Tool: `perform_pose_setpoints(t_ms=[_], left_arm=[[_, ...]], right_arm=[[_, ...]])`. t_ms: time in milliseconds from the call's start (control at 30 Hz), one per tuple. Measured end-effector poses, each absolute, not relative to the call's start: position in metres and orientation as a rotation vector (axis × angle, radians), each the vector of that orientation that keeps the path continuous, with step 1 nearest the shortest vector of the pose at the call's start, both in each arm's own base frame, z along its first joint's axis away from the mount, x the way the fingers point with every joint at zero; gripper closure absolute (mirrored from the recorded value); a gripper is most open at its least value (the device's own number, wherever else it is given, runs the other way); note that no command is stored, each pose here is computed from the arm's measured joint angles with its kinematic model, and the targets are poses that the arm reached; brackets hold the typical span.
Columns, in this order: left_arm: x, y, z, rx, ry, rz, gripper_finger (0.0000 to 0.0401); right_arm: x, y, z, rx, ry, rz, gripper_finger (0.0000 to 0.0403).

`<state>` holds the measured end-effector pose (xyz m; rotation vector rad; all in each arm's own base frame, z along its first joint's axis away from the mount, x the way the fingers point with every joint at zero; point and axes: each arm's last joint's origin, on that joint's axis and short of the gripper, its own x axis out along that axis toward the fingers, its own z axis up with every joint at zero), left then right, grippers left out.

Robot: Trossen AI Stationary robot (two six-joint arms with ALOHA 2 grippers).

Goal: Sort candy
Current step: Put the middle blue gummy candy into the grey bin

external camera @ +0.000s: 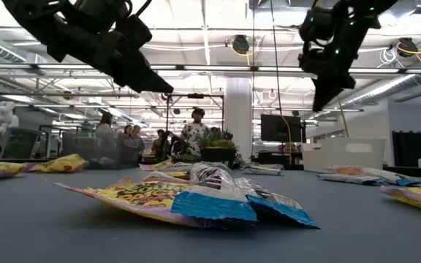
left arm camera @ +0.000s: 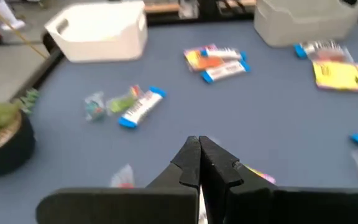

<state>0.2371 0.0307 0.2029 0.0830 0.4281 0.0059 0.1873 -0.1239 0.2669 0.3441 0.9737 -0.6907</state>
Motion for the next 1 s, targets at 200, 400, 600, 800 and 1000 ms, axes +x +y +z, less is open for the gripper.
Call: perform_pose_setpoints(t_ms=[200,400,600,800,1000], left_arm=[[0.241,0.015,0.199,0.1,0.487,-0.033,0.0399],[0.253,0.012,0.18,0.099,0.558,-0.049,0.0399],[0.266,0.013,0.17,0.077,0.513,-0.035,0.0399],[0.274,0.017,0.167,0.043,0.456,0.045,0.0399],[0.276,0.021,0.166,0.045,0.437,0.082,0.0399]], right_arm=[[0.2,-0.081,0.245,0.277,0.785,-0.46,0.0401],[0.212,-0.039,0.22,0.264,0.657,-0.296,0.0402],[0.226,-0.006,0.212,0.211,0.566,-0.229,0.0401],[0.253,0.017,0.199,0.151,0.48,-0.15,0.0382],[0.278,0.021,0.172,0.118,0.437,-0.175,0.0324]])
